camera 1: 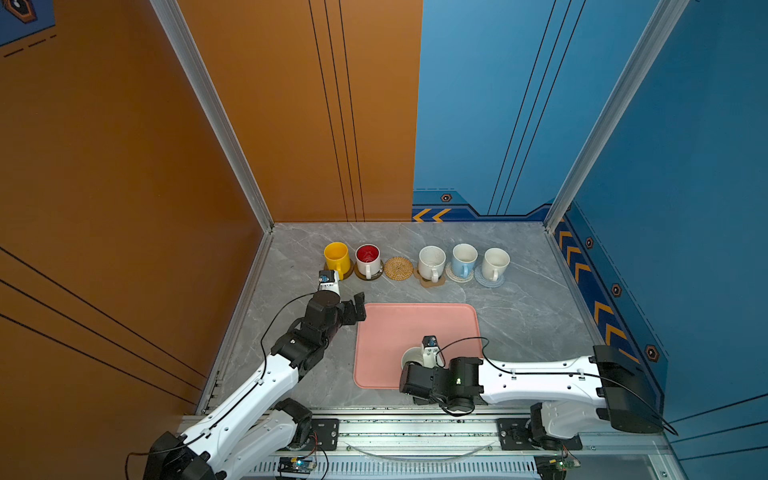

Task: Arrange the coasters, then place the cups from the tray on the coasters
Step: 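Lower the right gripper onto the purple-handled mug's rim and close it, then lift the purple-handled mug off the pink tray with the right gripper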

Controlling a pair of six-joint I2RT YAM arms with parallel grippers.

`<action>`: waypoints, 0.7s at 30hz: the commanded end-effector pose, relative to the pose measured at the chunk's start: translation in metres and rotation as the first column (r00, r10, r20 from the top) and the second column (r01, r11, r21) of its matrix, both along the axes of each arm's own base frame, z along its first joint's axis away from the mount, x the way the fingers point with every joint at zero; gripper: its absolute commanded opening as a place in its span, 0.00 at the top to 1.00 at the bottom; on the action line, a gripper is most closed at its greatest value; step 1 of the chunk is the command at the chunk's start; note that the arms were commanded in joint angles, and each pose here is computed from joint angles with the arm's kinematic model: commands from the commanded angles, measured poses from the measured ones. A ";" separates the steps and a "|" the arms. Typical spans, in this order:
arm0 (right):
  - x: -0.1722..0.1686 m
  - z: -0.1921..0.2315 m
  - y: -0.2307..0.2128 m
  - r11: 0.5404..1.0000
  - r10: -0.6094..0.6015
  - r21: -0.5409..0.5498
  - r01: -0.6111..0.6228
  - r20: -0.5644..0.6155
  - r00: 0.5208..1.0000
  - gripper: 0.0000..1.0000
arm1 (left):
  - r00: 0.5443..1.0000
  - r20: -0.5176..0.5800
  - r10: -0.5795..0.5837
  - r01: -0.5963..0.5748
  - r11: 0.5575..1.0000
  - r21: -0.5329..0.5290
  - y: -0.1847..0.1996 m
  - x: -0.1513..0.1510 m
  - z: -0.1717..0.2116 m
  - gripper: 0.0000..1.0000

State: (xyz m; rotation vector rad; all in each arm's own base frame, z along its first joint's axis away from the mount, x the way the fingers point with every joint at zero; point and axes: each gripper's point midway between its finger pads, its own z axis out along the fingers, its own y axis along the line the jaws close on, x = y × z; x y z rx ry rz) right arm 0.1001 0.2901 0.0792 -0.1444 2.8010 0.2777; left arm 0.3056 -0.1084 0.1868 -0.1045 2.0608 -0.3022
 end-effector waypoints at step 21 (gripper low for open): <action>0.011 -0.019 0.010 0.999 0.016 -0.050 -0.018 -0.037 0.999 0.54 | 1.000 -0.029 -0.009 0.008 0.999 -0.031 0.000 0.003 -0.012 0.02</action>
